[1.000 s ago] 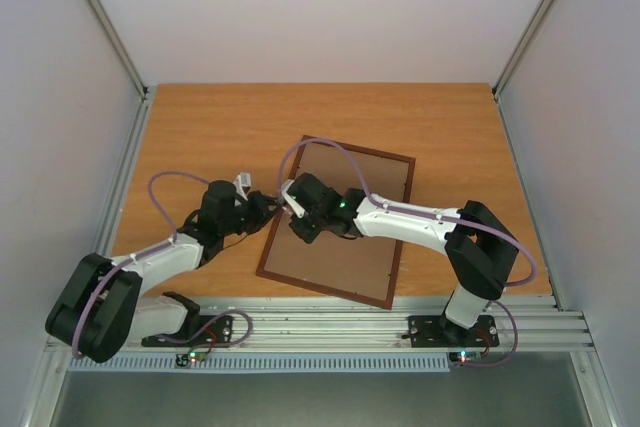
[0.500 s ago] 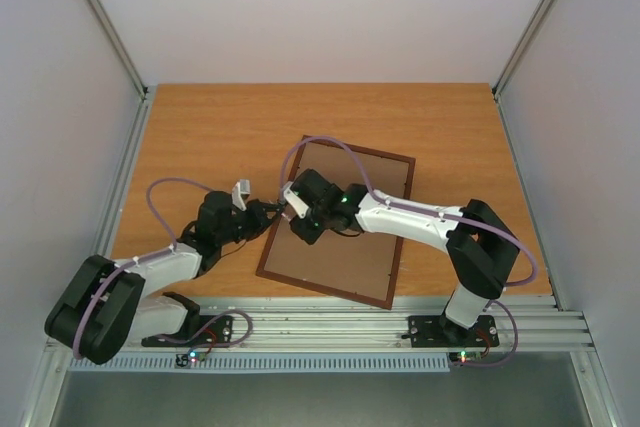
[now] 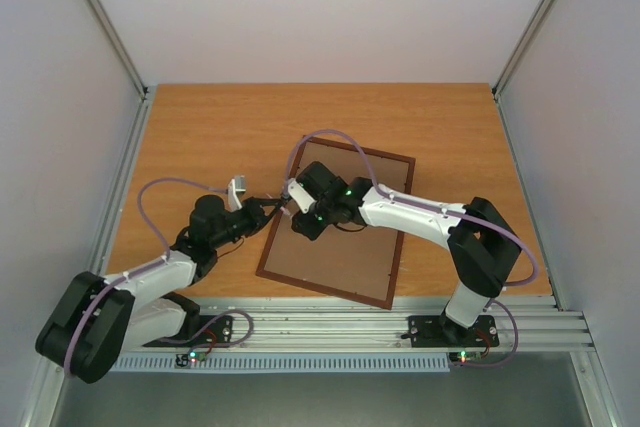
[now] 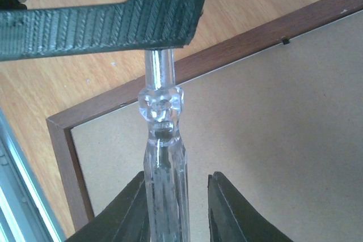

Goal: Take the photo out of the frame
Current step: Pick up the screwdriver from the photo frame.

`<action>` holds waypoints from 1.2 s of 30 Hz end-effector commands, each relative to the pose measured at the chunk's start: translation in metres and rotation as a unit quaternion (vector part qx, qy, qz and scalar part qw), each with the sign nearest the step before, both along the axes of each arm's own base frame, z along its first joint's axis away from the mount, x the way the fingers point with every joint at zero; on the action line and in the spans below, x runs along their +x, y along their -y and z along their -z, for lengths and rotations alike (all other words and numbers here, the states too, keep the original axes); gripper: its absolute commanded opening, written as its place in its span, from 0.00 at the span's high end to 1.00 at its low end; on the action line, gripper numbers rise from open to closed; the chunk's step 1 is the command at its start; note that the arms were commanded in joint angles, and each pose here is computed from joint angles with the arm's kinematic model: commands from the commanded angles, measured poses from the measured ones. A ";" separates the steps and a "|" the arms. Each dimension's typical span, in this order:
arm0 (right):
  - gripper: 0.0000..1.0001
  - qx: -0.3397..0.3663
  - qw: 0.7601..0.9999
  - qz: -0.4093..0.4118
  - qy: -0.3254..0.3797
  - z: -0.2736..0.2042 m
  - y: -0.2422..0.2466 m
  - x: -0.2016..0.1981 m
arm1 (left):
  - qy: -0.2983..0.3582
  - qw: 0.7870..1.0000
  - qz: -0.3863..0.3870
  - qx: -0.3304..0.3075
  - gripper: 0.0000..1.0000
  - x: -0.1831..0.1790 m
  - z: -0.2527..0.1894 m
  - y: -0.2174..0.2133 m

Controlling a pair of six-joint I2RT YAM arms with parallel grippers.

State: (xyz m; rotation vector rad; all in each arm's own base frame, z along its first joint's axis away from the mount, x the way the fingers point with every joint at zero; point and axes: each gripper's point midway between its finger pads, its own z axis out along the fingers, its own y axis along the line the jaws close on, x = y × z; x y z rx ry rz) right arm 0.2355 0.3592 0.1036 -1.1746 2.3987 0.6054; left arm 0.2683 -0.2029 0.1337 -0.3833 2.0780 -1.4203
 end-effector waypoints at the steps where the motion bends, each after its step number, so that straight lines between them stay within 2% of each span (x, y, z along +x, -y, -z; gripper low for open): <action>1: 0.72 0.034 0.999 -0.006 -0.013 -0.015 -0.007 -0.003 | 0.052 0.999 0.002 -0.013 0.99 0.000 -0.023 0.001; 15: 0.78 0.065 0.997 -0.009 -0.029 -0.028 -0.007 -0.003 | 0.063 0.998 0.003 -0.017 0.99 -0.002 -0.028 0.000; 25: 0.97 0.049 0.999 -0.007 -0.021 -0.027 0.001 0.003 | 0.060 0.998 0.000 -0.016 0.99 -0.002 -0.026 -0.001; 33: 0.99 -0.019 1.000 -0.012 0.021 -0.023 0.021 0.014 | 0.027 0.999 -0.029 0.003 0.84 0.001 -0.006 -0.010; 36: 0.99 -0.030 0.999 -0.018 0.038 -0.028 0.026 0.017 | 0.011 0.999 -0.040 0.014 0.83 0.002 0.004 -0.014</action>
